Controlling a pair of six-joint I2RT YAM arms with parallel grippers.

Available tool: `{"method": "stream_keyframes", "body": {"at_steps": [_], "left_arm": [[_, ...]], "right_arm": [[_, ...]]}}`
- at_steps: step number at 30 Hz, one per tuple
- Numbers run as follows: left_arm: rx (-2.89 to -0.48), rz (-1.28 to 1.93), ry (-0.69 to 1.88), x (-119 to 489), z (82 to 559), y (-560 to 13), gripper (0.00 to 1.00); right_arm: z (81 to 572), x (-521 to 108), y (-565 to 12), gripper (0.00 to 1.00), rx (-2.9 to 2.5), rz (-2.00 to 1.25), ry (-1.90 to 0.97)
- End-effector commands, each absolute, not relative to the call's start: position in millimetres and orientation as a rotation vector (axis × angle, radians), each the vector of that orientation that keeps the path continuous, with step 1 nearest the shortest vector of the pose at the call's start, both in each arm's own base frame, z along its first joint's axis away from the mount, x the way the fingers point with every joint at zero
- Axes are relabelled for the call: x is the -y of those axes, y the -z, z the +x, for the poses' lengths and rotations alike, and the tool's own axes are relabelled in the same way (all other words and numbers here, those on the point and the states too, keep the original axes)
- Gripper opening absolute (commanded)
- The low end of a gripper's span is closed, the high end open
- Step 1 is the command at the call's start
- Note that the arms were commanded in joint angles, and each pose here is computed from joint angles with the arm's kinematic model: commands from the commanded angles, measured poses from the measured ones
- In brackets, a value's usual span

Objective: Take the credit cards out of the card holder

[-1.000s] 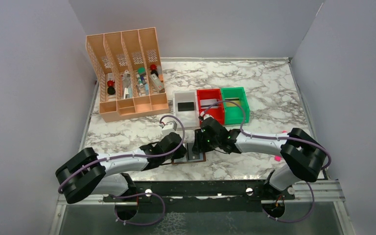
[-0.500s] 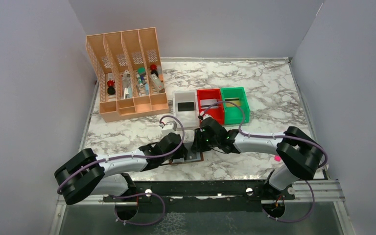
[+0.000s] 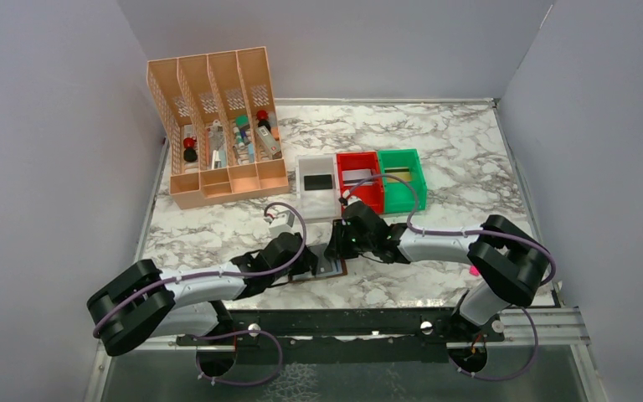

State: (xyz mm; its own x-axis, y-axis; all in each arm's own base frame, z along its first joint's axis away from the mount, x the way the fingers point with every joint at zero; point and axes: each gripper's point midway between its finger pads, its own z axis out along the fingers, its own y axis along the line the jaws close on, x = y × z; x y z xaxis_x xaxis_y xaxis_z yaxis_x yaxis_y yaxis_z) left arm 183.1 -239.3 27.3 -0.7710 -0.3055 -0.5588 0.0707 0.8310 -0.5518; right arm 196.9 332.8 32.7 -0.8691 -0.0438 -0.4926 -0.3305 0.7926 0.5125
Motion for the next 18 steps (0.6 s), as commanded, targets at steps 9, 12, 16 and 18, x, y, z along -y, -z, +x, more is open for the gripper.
{"method": "stream_keyframes", "body": {"at_steps": [9, 12, 16, 18], "left_arm": [[-2.395, -0.198, 0.771, 230, 173, -14, 0.04], [-2.392, -0.217, 0.731, 222, 175, -14, 0.00], [-2.385, -0.210, 0.674, 213, 178, -18, 0.00], [-2.382, -0.205, 0.649, 209, 179, -19, 0.00]], "right_arm": [[171, -302, 9, 0.27, -2.684, -0.292, -0.696], [173, -300, 9, 0.27, -2.683, -0.284, -0.679], [174, -299, 10, 0.27, -2.683, -0.276, -0.668], [175, -299, 10, 0.27, -2.682, -0.272, -0.665]]}}
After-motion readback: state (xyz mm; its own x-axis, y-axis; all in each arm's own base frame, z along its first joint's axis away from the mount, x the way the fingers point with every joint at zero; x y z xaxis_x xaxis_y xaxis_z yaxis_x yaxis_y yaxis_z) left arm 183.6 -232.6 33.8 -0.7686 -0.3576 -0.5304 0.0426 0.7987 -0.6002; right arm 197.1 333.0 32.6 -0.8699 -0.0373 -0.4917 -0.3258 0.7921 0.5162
